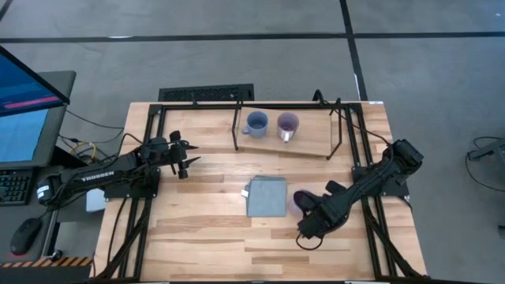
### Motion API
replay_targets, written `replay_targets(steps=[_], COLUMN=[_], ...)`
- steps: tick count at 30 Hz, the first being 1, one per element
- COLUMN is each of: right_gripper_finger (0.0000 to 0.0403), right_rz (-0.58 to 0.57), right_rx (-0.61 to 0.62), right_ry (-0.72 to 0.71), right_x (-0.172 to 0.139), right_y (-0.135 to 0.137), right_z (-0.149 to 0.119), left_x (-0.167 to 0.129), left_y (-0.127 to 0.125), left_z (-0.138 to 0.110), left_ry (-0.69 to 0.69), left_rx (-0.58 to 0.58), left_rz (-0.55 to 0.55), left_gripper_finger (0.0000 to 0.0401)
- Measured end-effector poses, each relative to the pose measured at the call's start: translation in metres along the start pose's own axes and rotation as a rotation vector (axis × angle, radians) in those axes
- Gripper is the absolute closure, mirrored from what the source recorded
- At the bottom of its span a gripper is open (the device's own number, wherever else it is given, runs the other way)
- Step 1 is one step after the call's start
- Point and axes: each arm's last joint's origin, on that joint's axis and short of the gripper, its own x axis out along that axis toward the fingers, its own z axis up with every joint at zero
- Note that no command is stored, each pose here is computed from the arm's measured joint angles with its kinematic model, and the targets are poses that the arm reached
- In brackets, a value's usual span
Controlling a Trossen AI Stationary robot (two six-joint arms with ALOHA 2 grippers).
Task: Stack small to large cups/mugs on shelf
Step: Put the violet cup on the shelf
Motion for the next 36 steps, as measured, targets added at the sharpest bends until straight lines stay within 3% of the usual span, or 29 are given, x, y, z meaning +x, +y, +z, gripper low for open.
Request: replay_targets(steps=[14,36], right_gripper_finger=[0.0269,0.0274], right_rz=[-0.015,0.076], right_rx=[0.016,-0.083], right_ry=[0.083,0.032], right_x=[0.001,0.003], right_y=[-0.012,-0.014], right_z=[0.011,0.032], left_x=[0.0,0.0], left_y=[0.0,0.0], left_z=[0.0,0.0], left_ry=[0.0,0.0], left_rx=[0.0,0.0], left_rz=[0.0,0.0], left_gripper_finger=[0.0227,0.0227])
